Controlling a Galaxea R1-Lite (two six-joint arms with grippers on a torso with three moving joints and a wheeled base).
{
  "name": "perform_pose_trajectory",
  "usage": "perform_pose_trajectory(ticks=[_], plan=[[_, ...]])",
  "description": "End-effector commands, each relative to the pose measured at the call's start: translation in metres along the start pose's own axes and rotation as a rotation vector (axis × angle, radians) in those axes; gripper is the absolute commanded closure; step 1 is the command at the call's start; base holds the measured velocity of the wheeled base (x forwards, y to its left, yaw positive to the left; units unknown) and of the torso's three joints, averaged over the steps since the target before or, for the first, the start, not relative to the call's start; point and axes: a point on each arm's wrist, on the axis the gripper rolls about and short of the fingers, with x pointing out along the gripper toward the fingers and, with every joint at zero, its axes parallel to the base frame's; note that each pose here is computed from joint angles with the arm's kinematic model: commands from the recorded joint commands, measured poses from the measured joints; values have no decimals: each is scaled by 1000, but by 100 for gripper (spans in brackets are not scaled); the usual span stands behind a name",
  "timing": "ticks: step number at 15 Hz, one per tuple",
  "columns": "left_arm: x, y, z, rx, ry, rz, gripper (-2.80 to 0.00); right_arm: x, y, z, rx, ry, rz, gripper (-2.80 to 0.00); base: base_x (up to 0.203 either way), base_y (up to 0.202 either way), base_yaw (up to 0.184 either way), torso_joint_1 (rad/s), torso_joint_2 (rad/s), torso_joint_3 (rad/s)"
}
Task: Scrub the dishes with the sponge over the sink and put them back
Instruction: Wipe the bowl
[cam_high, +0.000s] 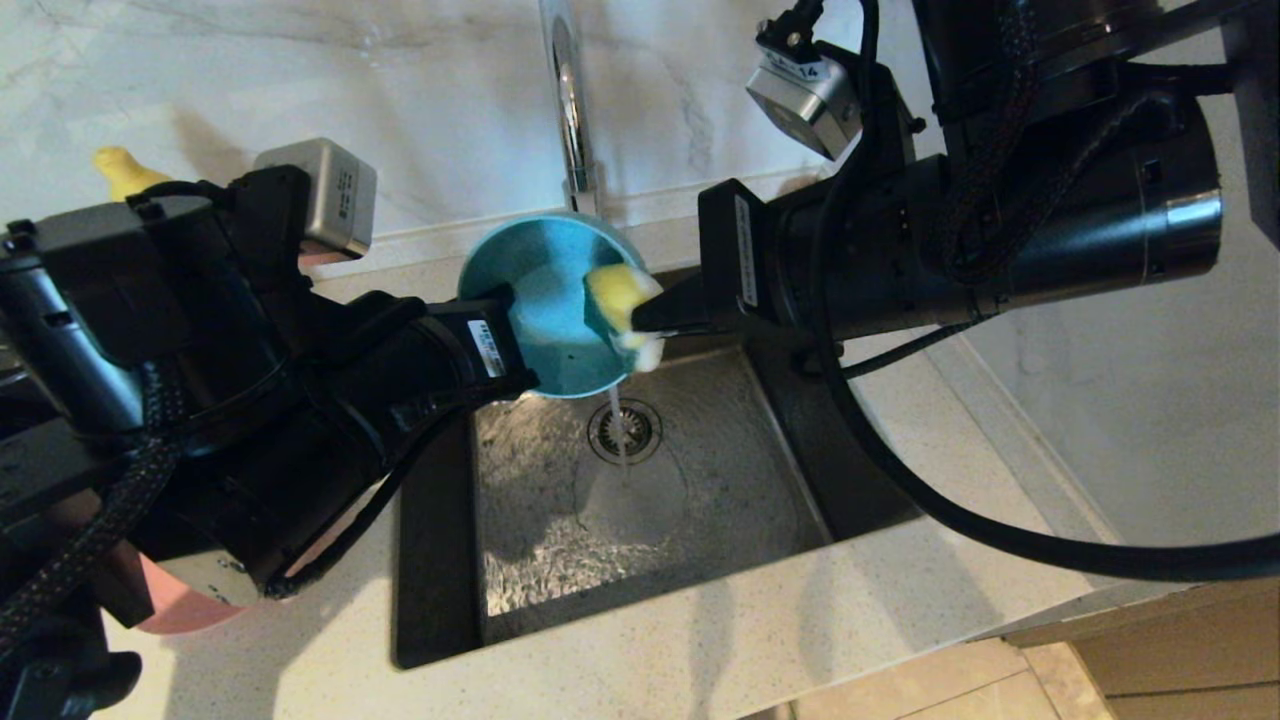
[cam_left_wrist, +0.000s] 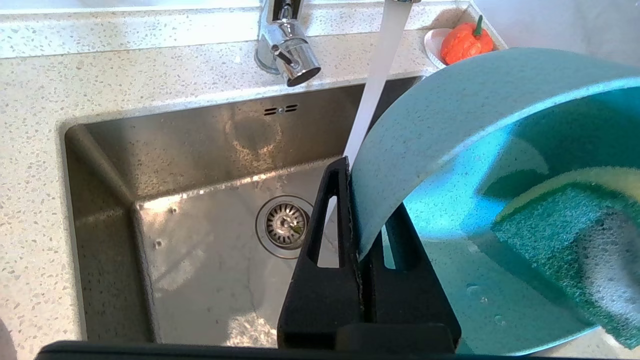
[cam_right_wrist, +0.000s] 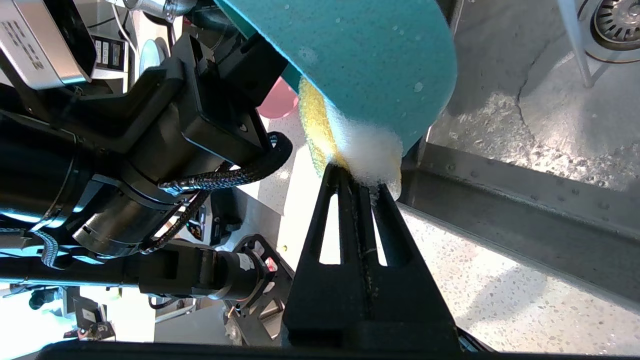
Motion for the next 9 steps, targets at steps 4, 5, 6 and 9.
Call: perform_pose_trajectory(ticks=[4, 5, 6, 9], plan=[[7, -1, -13, 14, 31, 11, 0, -21, 10, 5, -15, -38, 31, 0, 0, 0, 0, 0, 0, 0], [9, -2, -16, 20, 41, 20, 0, -24, 12, 5, -18, -43, 38, 0, 0, 0, 0, 0, 0, 0], [12, -3, -21, 27, 55, 24, 0, -29, 16, 5, -23, -48, 51, 0, 0, 0, 0, 0, 0, 0], [22, -1, -34, 45, 91, 42, 0, -45, 25, 5, -33, -60, 84, 0, 0, 0, 0, 0, 0, 0]])
